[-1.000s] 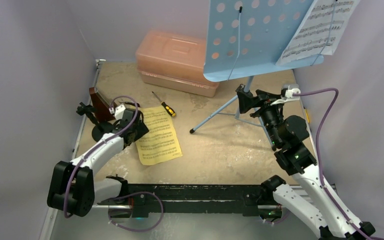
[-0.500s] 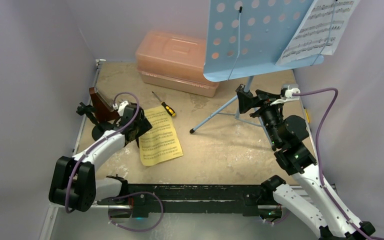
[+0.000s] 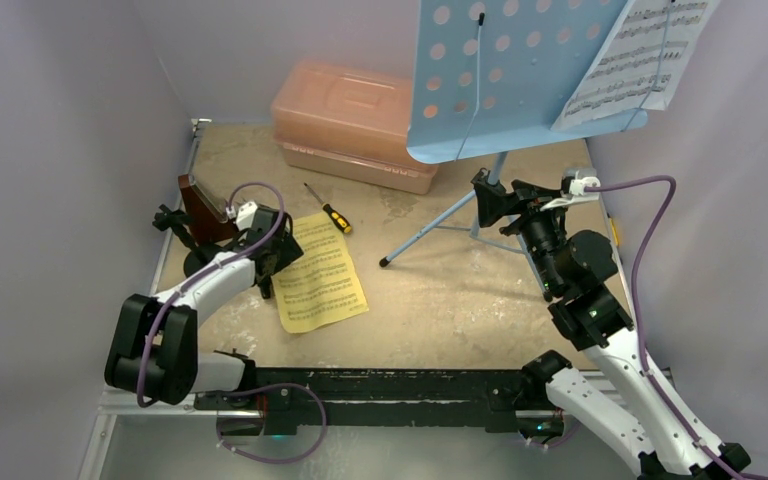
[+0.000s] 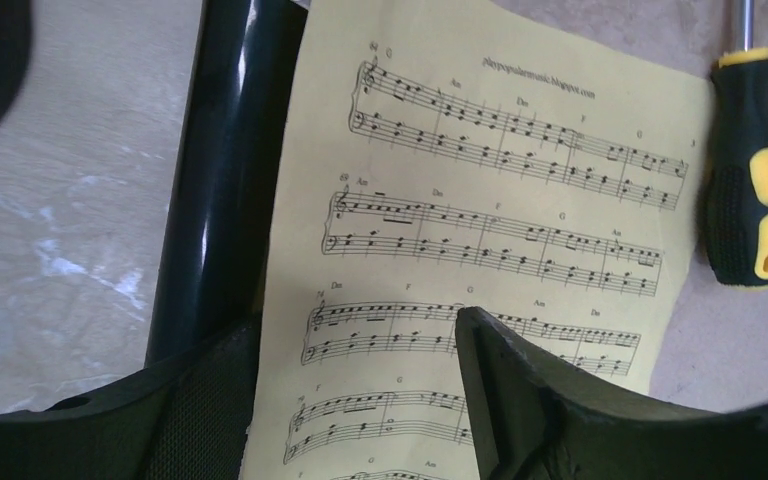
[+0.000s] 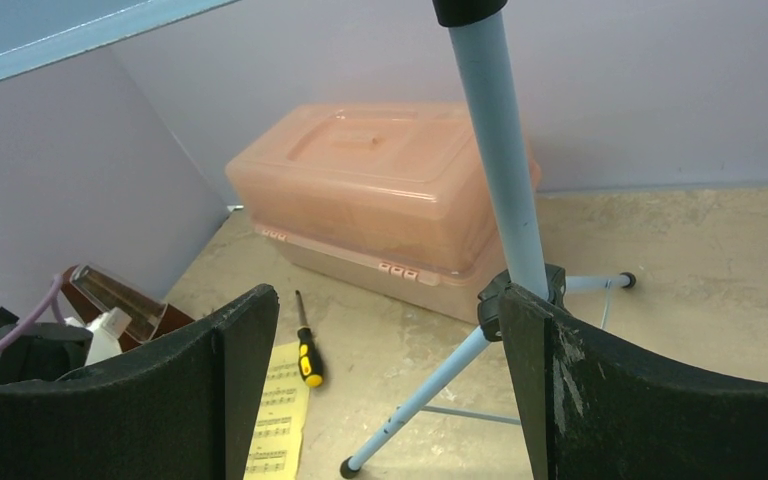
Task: Pack up the instrument practice props
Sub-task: Place the sheet music at the center of the board, then adjust the music stand at the center of the board.
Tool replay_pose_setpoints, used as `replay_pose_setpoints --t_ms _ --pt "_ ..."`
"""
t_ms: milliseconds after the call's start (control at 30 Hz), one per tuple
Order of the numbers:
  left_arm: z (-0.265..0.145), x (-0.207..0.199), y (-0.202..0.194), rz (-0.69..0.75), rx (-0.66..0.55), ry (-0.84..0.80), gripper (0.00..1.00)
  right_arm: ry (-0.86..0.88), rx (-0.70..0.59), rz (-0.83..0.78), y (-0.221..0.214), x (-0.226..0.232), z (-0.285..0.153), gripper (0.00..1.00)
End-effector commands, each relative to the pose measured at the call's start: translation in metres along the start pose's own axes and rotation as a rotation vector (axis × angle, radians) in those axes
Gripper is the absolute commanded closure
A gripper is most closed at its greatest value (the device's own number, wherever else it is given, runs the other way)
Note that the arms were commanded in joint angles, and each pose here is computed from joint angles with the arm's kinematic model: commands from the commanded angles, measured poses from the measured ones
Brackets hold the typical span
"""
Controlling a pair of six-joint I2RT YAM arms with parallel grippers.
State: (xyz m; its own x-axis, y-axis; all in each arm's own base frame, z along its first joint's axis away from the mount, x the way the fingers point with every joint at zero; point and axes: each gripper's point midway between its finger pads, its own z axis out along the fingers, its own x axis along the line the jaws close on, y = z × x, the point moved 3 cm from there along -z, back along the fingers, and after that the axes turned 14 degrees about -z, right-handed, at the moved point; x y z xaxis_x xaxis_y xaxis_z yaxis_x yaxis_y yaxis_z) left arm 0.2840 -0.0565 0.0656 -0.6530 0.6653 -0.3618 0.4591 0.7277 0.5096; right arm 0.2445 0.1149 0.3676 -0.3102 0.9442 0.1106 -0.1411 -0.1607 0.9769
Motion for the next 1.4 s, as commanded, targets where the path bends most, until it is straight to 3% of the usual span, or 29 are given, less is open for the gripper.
replay_pose_setpoints --t_ms 0,233,500,667,833,1033,1367 --pt "-0.014 0.001 0.029 0.007 -0.132 0.049 0.3 -0.029 -0.043 0.002 0.014 -0.004 -0.002 0.17" --pt "-0.013 0.014 0.026 0.01 -0.127 0.102 0.27 -0.045 -0.011 0.014 0.0 -0.006 0.0 0.17" --pt "-0.028 -0.003 0.041 0.022 -0.15 0.039 0.22 -0.109 0.078 0.054 -0.033 -0.012 0.008 0.17" --pt "-0.055 -0.03 0.062 0.081 -0.185 -0.097 0.19 -0.127 0.116 0.058 -0.052 -0.013 0.017 0.18" --pt "-0.093 -0.067 0.087 0.227 -0.217 -0.279 0.16 -0.176 0.117 0.026 -0.061 -0.02 0.028 0.19" --pt "-0.139 -0.092 0.114 0.393 -0.356 -0.467 0.14 -0.267 0.083 -0.006 -0.053 -0.033 0.035 0.2" --pt "-0.172 -0.107 0.098 0.497 -0.392 -0.704 0.14 -0.316 0.06 -0.083 -0.048 -0.042 0.038 0.2"
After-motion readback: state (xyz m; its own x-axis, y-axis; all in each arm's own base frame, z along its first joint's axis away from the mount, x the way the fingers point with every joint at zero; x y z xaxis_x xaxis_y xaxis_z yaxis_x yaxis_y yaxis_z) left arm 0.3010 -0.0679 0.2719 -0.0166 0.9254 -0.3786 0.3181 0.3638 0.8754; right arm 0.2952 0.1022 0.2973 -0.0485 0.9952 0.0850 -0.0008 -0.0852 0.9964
